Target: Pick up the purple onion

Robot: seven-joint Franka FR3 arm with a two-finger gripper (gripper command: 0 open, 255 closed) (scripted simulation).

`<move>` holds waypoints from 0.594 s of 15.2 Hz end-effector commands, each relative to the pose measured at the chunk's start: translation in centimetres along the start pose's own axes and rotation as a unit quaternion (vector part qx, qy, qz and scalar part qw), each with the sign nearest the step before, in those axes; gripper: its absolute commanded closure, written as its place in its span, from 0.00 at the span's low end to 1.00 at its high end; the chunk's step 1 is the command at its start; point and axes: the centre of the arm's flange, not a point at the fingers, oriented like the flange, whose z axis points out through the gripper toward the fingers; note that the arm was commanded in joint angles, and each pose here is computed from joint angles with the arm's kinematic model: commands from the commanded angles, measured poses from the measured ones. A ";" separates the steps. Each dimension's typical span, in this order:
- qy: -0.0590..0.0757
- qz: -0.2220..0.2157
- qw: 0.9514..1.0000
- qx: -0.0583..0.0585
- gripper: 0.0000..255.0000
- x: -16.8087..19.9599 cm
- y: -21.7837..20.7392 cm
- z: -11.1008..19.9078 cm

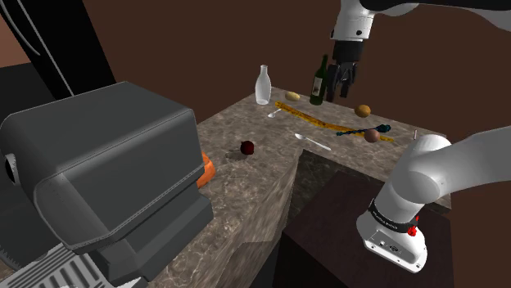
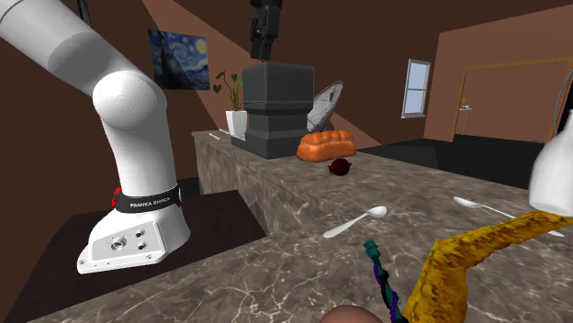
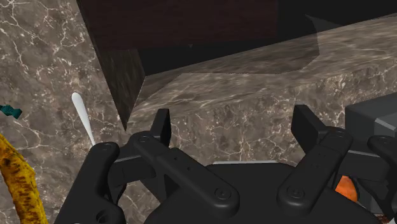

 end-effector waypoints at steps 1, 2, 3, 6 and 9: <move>0.000 0.000 1.000 0.000 0.00 0.0 0.0 0.0; 0.002 0.008 1.000 -0.002 0.00 0.9 -0.5 0.8; 0.003 0.015 1.000 -0.003 0.00 1.8 -0.9 1.6; 0.009 0.038 0.999 -0.009 0.00 4.6 -2.1 4.0; 0.014 0.061 0.998 -0.014 0.00 7.5 -3.2 6.4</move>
